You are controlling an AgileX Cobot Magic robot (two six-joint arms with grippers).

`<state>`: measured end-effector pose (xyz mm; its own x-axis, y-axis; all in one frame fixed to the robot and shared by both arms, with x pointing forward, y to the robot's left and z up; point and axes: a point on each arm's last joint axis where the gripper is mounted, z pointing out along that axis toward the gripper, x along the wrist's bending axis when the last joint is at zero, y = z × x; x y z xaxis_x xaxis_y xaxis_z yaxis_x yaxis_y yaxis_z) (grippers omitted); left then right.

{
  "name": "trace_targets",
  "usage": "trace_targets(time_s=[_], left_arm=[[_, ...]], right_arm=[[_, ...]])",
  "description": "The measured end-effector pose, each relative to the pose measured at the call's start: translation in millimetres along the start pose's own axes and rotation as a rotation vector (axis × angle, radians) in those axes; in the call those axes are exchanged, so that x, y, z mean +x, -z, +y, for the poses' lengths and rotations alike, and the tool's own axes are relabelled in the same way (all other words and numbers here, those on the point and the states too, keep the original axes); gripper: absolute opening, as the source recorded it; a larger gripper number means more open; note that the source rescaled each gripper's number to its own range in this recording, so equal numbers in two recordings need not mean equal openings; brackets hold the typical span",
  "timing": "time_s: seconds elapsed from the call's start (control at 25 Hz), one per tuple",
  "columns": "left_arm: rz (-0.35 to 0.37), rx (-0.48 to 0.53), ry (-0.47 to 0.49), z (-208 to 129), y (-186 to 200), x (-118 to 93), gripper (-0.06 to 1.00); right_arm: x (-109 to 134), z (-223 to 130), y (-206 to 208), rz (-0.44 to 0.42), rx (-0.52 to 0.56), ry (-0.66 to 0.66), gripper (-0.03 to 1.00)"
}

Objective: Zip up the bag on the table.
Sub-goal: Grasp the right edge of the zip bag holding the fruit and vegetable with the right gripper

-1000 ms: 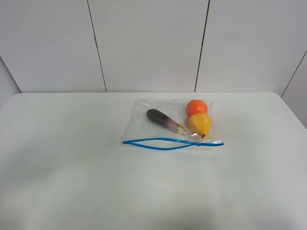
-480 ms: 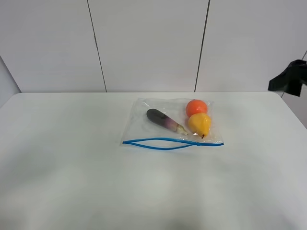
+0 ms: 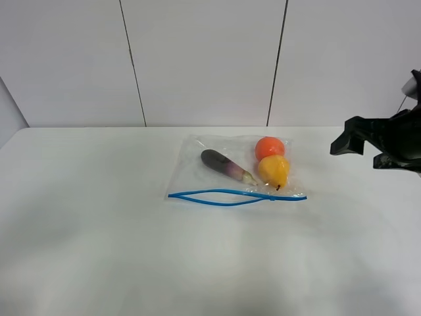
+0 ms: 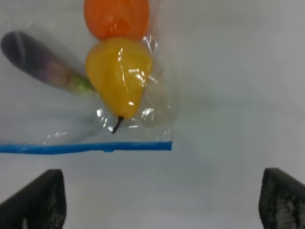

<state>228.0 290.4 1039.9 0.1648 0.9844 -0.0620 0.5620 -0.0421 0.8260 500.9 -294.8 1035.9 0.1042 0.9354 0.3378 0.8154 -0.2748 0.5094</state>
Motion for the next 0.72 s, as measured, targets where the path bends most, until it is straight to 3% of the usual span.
trace_targets(time_s=[0.44, 0.72], left_arm=[[0.000, 0.000, 0.000, 0.0, 0.0, 0.0, 1.00], [0.000, 0.000, 0.000, 0.0, 0.0, 0.0, 1.00]], right_arm=[[-14.9, -6.6, -74.1, 0.040, 0.170, -0.149, 0.93], [-21.6, -8.1, -96.9, 0.040, 0.172, -0.155, 0.93]])
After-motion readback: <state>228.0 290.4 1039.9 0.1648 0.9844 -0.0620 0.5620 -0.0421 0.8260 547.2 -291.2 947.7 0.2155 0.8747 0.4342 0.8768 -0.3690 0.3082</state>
